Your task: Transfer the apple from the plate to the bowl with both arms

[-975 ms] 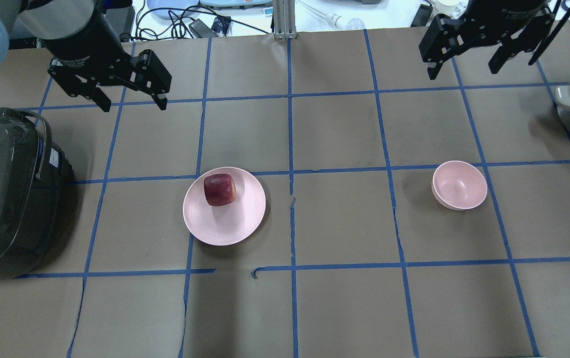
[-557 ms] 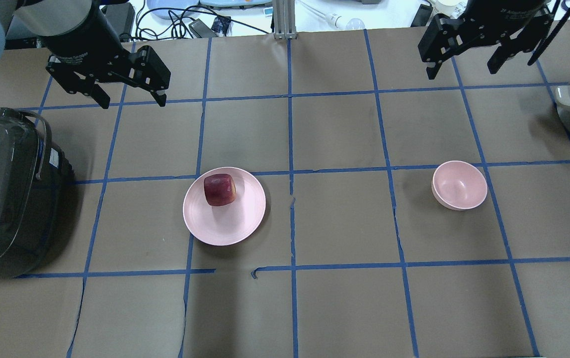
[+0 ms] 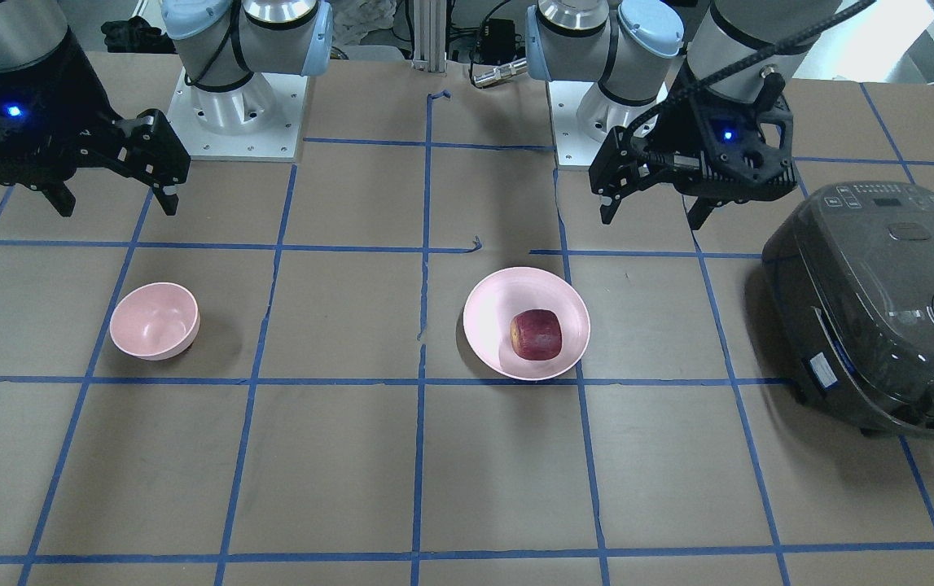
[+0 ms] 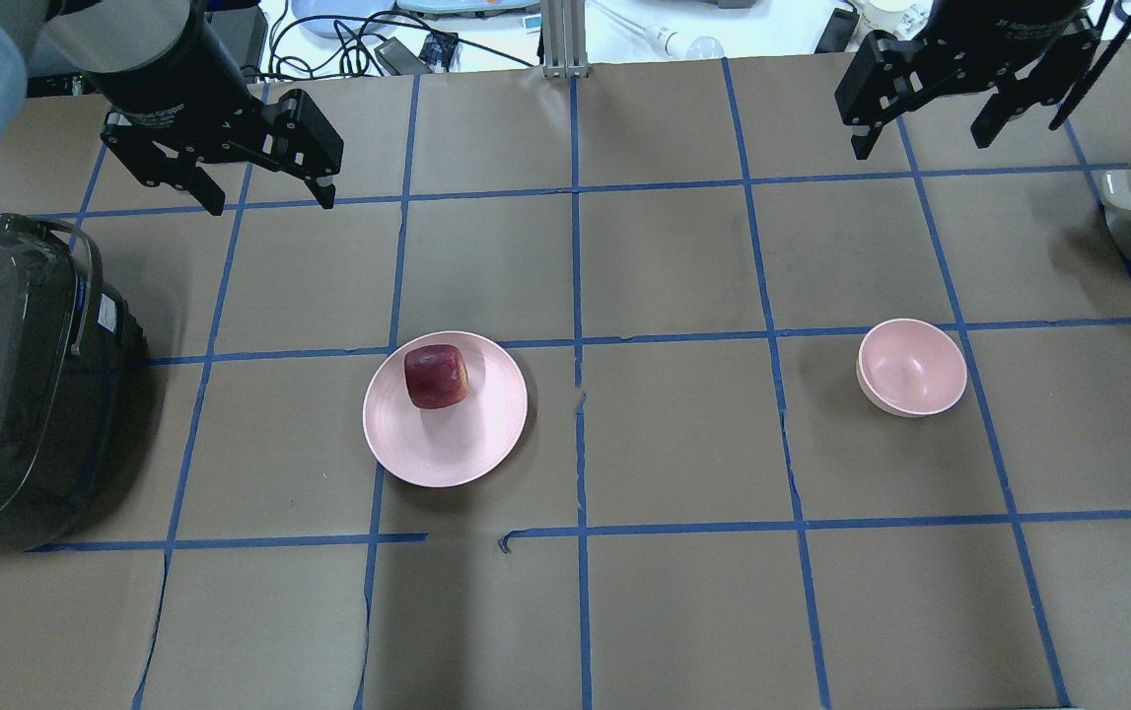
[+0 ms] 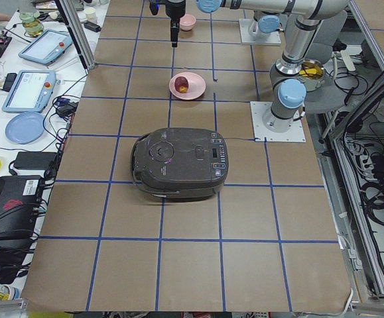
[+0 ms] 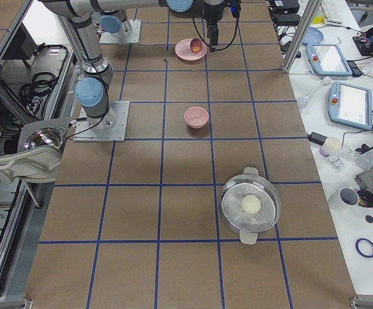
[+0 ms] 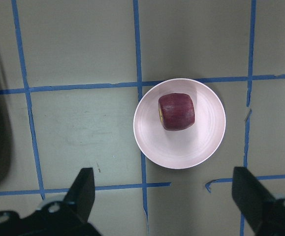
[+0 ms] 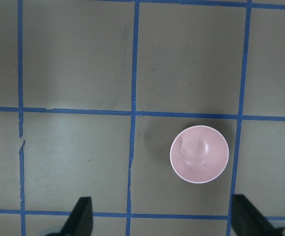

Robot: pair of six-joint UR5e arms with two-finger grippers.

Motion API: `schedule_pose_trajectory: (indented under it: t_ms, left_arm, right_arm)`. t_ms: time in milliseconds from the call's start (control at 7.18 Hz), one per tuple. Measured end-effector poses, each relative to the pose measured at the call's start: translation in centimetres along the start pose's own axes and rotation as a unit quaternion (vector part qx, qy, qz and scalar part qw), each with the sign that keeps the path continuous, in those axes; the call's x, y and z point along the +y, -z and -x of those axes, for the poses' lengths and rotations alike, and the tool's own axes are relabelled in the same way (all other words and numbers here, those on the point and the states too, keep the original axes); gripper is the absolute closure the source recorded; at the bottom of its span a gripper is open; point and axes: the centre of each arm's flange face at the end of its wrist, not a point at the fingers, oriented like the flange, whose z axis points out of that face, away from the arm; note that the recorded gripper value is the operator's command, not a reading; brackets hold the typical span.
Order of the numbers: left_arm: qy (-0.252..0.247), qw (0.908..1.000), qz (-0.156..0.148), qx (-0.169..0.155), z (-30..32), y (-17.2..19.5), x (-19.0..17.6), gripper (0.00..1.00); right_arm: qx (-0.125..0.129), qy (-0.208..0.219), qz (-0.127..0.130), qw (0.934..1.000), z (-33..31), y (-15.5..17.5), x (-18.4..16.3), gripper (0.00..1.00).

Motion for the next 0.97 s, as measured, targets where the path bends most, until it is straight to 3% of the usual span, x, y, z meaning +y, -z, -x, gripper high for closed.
schedule_pose_trajectory:
  t_ms: [278,557,975]
  left_arm:
    - [0.043,0.9989,0.021,0.003,-1.0,-7.3,-1.9,0.0]
    - [0.046,0.9983,0.036,0.001,-2.6,-14.4,-1.4,0.0]
    - [0.042,0.997,0.065,-0.003,-3.1,-22.1,-1.6,0.0]
  right_arm:
    - [-0.006,0.007,0.025,0.9996,-6.4,-2.9,-1.6,0.0]
    - [-0.016,0.018,0.042,0.9988,-15.5,-9.4,-1.6,0.0]
    - [-0.03,0.01,0.065,0.9974,-18.5,-17.8,-0.2,0.0]
